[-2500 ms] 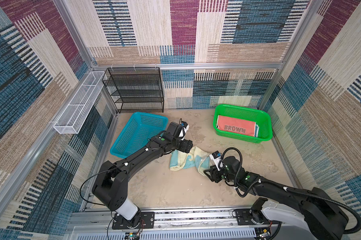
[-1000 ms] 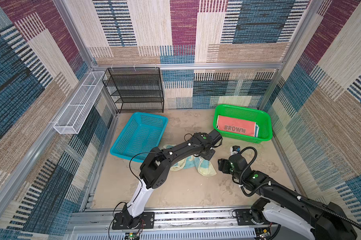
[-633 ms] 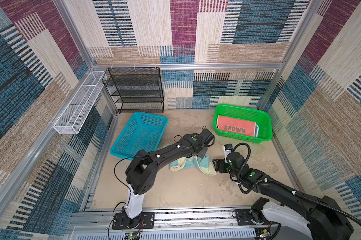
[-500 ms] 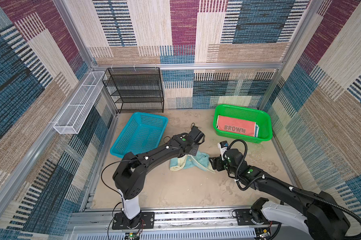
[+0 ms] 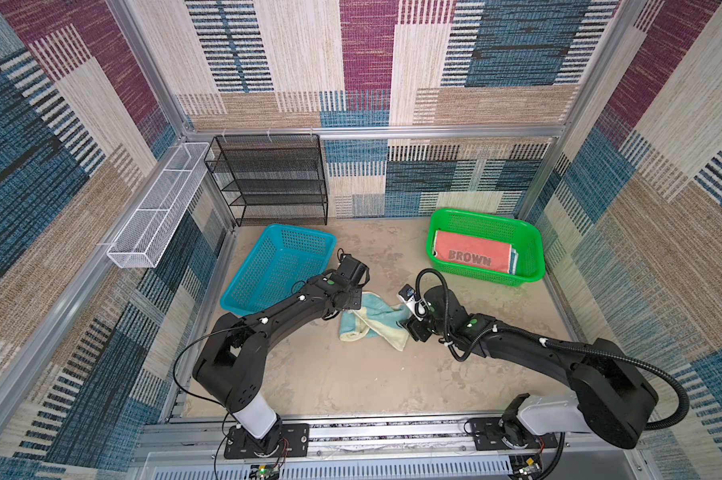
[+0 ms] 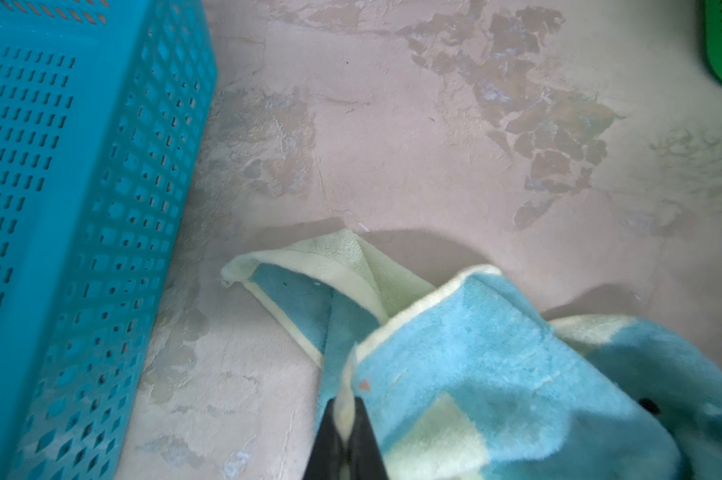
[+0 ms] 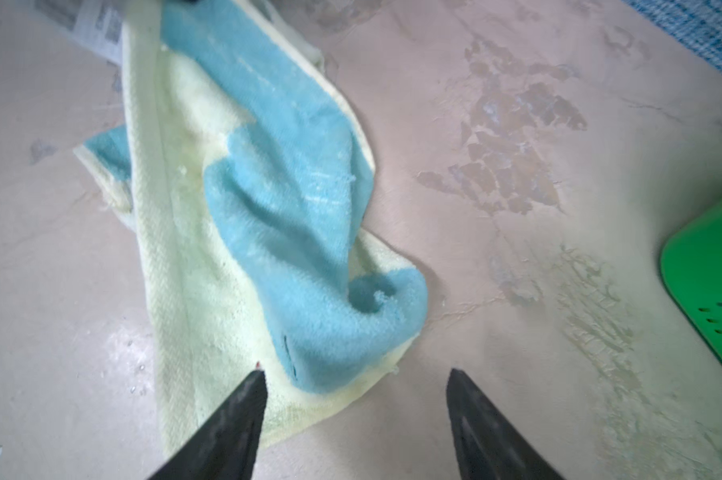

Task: Fold and stack the towels
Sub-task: 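Grasp two adjacent corners of the yellow-blue towel with both grippers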

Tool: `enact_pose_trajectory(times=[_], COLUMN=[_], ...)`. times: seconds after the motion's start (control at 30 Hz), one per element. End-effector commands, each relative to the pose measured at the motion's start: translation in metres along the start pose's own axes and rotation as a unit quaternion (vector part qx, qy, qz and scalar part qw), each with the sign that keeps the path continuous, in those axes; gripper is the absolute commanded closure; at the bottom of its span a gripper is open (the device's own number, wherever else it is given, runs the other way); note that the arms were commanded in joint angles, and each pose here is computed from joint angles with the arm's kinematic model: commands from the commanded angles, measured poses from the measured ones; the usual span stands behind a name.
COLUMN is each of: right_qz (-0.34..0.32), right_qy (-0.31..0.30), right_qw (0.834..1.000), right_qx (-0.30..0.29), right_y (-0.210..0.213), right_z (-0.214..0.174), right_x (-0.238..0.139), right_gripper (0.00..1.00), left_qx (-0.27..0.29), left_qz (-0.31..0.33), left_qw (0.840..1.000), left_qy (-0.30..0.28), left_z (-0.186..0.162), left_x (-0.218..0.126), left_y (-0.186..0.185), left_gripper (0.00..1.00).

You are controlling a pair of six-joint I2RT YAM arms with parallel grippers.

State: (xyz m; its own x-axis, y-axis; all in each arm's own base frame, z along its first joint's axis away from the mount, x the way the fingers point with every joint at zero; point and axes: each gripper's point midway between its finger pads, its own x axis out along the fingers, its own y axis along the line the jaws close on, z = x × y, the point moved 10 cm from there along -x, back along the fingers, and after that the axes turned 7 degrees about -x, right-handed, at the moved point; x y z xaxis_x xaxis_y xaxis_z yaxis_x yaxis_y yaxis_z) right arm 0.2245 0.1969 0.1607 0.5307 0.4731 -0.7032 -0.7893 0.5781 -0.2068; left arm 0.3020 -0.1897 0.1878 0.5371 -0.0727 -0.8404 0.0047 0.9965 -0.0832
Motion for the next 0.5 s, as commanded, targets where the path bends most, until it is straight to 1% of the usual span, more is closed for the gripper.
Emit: enact_pose_trajectory(times=[0.0, 0.1, 0.2, 0.27, 0.37, 0.47], right_qz=[0.040, 0.065, 0.080, 0.074, 0.081, 0.090], right_qy=[0.005, 0.006, 0.019, 0.055, 0.093, 0.118], right_qw=[0.998, 0.997, 0.997, 0.996, 0.992, 0.988], right_qx=[-0.045, -0.040, -0.006, 0.014, 0.034, 0.041], right_y=[0.018, 0.034, 0.043, 0.045, 0.048, 0.051], right_z=[0.002, 0.005, 0.003, -0.001, -0.008, -0.014], right_x=[0.001, 0.004, 0.011, 0.019, 0.030, 0.037], right_gripper=[0.30, 0.32, 0.32, 0.33, 0.33, 0.36], left_qx=[-0.008, -0.007, -0.010, -0.011, -0.010, -0.008], left_qz=[-0.024, -0.026, -0.030, -0.033, -0.037, -0.037], left_qw=[1.000, 1.000, 0.999, 0.999, 0.999, 0.999], left_qy=[-0.001, 0.003, 0.007, 0.009, 0.016, 0.021], left_z=[0.003, 0.003, 0.003, 0.003, 0.002, 0.003], left_x=[0.005, 0.009, 0.014, 0.017, 0.022, 0.025], left_y=[-0.003, -0.003, -0.002, -0.002, -0.001, 0.000], left_gripper=[1.00, 1.00, 1.00, 1.00, 1.00, 1.00])
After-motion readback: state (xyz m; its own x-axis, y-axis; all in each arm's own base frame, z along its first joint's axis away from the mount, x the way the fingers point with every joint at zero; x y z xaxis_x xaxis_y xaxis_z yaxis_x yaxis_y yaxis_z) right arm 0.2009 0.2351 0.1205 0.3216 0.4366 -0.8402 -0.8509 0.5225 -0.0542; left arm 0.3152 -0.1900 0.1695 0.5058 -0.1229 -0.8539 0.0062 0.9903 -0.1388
